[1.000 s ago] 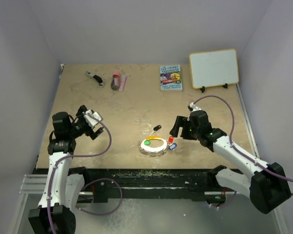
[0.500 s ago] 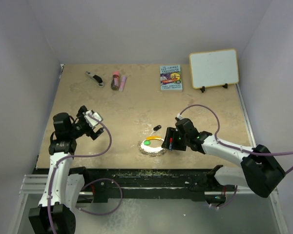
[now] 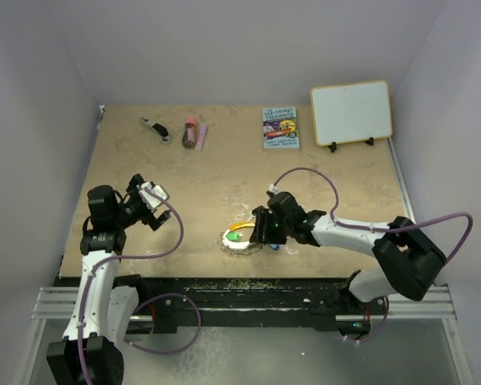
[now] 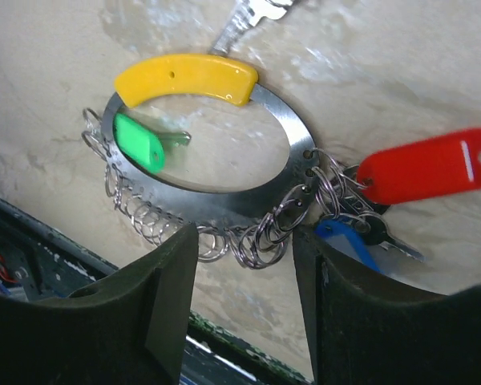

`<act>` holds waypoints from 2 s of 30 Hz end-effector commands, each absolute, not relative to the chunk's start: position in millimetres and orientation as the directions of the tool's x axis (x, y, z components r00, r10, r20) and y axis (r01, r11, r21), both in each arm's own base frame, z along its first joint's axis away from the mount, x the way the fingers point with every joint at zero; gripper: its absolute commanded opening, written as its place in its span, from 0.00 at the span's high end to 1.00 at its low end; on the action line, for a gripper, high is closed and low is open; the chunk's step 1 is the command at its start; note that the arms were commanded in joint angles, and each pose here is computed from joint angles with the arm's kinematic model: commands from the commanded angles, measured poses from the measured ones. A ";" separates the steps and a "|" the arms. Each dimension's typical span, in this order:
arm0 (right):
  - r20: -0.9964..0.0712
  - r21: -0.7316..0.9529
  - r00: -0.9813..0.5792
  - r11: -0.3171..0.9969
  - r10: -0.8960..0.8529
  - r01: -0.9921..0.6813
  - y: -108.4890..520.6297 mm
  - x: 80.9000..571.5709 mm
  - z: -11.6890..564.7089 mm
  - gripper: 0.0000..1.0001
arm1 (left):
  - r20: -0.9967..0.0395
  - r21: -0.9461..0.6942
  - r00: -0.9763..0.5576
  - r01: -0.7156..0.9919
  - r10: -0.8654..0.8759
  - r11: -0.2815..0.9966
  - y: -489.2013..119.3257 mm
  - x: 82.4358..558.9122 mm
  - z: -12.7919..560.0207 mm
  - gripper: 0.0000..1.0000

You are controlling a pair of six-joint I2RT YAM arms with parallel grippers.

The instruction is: Put the keys on the keyring

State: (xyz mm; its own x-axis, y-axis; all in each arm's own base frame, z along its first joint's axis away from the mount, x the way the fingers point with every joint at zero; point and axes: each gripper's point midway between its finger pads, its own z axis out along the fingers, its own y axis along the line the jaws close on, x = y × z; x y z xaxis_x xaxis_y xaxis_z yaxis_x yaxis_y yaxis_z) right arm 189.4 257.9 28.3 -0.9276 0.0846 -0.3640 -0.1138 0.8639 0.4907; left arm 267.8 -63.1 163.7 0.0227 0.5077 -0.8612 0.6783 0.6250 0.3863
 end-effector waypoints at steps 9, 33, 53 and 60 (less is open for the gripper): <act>-0.499 0.357 -0.865 0.921 0.049 -0.154 245.6 214.5 75.2 0.42 | -0.857 0.408 0.063 0.691 0.512 0.597 -68.5 264.9 171.2 0.02; -0.453 0.507 -0.891 0.832 0.033 -0.227 291.2 214.3 58.2 0.44 | -0.867 0.388 0.062 0.708 0.495 0.591 -72.7 261.5 170.4 0.02; -0.629 0.450 -0.777 0.826 0.024 -0.339 270.8 227.0 120.7 0.42 | -0.871 0.379 0.066 0.722 0.487 0.579 -75.7 259.4 166.8 0.02; -0.658 0.323 -0.750 0.872 -0.074 -0.369 242.1 220.9 105.0 0.43 | -0.880 0.370 0.084 0.737 0.467 0.566 -81.1 257.6 172.5 0.02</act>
